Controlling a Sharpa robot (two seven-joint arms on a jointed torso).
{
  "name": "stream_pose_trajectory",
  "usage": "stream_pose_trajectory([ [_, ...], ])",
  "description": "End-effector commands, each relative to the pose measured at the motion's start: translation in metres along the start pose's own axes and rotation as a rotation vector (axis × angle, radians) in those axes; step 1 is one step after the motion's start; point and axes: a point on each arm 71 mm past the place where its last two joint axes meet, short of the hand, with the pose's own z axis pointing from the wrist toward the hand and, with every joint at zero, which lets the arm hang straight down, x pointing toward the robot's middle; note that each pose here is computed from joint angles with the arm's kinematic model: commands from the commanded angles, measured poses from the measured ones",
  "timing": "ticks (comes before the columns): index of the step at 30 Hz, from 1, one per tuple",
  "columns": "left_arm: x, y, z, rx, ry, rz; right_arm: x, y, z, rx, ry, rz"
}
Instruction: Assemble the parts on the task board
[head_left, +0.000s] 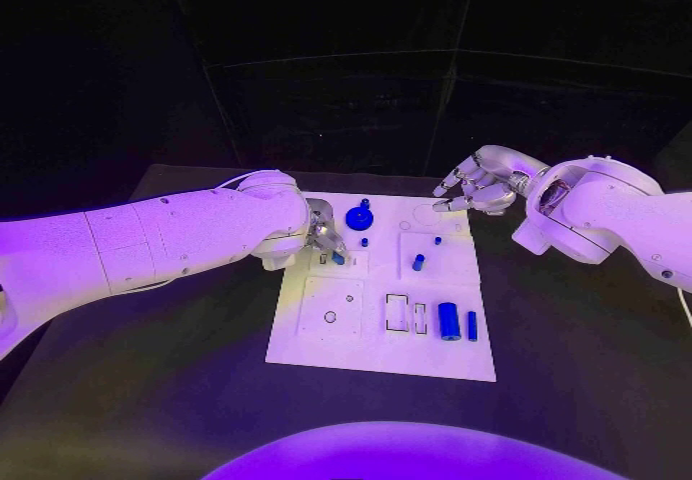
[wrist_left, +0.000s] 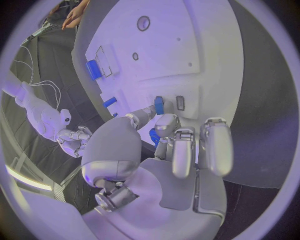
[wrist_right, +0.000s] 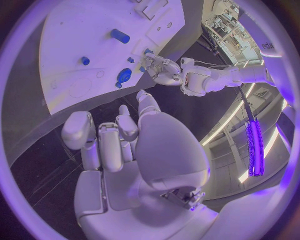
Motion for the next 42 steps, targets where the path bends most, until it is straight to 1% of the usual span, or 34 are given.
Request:
stream_pose_trajectory([
  [1,0.0048,0.0001,0.0017,-0.011,0.042,0.015,-0.0005,0.0009,0.0006,-0.003,0.005,-0.006],
  [13,0.003,-0.0006,0.0037,-0.016,0.041,0.016,0.0001,0.0015,0.0017,-0.005,0.009,-0.007],
  [27,0.0031,-0.0021,0.0032,-0.003,0.037,0.013,0.0004,0.0015,0.0023,-0.004,0.012,-0.007],
  [42,-0.0001,-0.0008,0.0026,-0.004,0.023,0.005,0.0007,0.0018,0.0029,-0.005,0.013,-0.007],
])
